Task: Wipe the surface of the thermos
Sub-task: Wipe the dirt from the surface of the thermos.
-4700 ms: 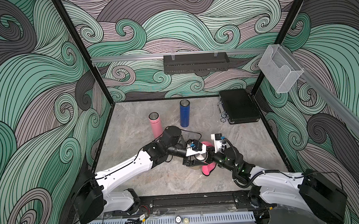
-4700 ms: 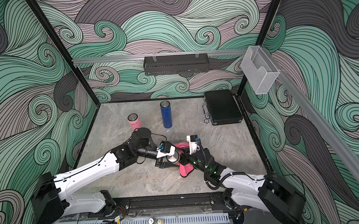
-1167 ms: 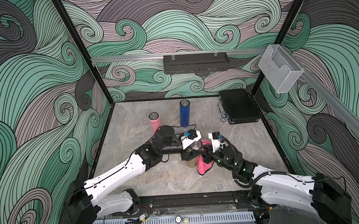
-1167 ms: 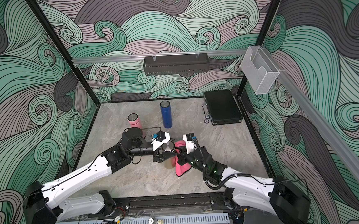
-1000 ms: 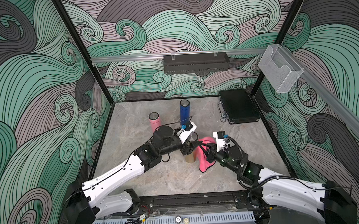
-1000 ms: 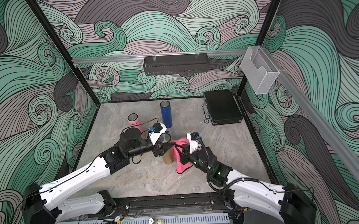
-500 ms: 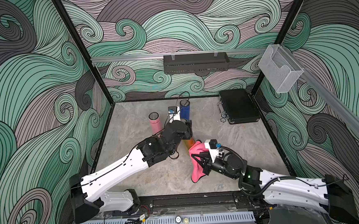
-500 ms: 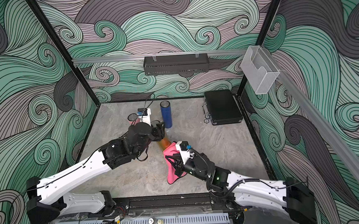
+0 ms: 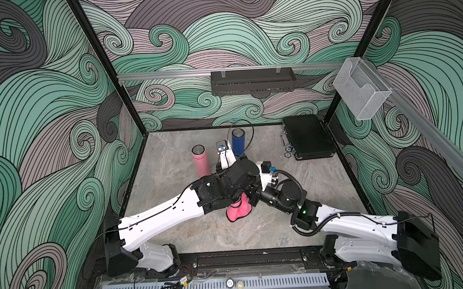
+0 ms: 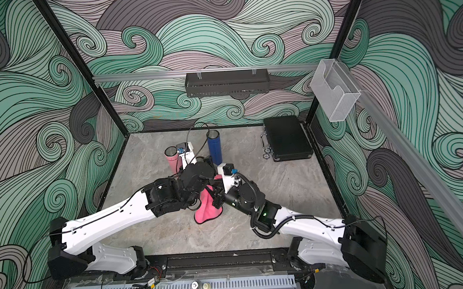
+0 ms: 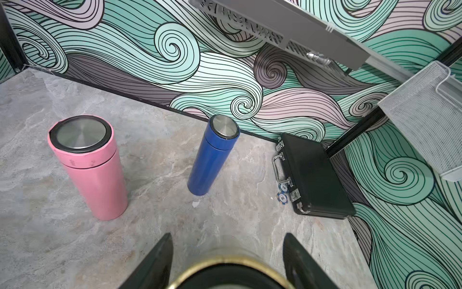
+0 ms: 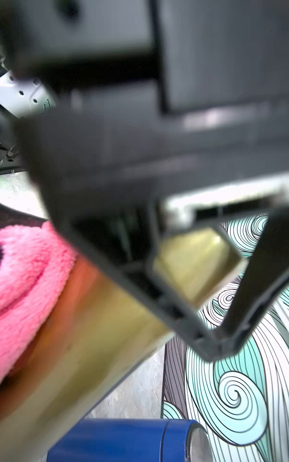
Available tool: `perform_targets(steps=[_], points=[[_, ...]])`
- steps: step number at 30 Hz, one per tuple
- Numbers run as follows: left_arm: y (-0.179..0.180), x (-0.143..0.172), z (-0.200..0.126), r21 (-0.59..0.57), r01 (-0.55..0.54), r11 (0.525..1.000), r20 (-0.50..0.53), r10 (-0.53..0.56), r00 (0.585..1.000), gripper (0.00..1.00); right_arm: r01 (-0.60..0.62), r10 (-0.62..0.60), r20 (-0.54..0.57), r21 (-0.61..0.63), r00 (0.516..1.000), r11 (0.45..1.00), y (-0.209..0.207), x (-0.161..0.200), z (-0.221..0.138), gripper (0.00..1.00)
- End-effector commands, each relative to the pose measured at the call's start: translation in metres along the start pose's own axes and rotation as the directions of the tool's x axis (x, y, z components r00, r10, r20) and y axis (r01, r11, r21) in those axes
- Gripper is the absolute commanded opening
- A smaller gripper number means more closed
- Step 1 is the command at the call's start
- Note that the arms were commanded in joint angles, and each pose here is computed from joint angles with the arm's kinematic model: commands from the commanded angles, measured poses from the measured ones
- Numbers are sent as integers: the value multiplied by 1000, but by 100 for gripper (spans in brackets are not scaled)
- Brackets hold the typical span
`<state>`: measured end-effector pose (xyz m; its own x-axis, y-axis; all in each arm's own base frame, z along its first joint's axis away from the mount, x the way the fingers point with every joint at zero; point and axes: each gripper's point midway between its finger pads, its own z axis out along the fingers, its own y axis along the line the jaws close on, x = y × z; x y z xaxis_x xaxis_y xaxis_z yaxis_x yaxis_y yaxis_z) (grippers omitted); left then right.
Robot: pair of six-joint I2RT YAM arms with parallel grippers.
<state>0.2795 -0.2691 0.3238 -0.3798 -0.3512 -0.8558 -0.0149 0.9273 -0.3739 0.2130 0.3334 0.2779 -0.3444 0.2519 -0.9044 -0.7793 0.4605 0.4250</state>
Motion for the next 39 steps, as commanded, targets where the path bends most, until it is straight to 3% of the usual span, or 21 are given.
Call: perform_targets(steps=[1, 6, 13, 17, 22, 26, 39], points=[[-11, -4, -10, 59, -15, 998, -4, 16, 1000, 0, -39, 41, 128, -20, 991, 999, 2, -41, 1, 0], [-19, -3, -6, 90, -41, 995, 25, 39, 999, 0, -43, 52, 107, -84, 993, 996, 9, -30, 4, 0], [-14, -7, -3, 45, -91, 995, 71, 88, 994, 0, 2, 17, 122, -158, 992, 987, 34, -40, -6, 0], [-14, -3, 0, 28, -118, 993, 56, 116, 992, 0, -2, 11, 105, -88, 994, 996, 16, -23, -12, 0], [-20, 0, -3, 54, -130, 990, 6, 130, 992, 0, -33, 30, 54, 51, 998, 998, -30, 27, -25, 0], [-26, -2, -8, 85, -123, 989, -3, 123, 992, 0, -44, 41, 41, 80, 998, 996, -39, 38, -34, 0], [-36, 1, -6, 104, -105, 989, -22, 108, 994, 0, 50, -35, 141, -110, 989, 993, 33, -47, -31, 0]])
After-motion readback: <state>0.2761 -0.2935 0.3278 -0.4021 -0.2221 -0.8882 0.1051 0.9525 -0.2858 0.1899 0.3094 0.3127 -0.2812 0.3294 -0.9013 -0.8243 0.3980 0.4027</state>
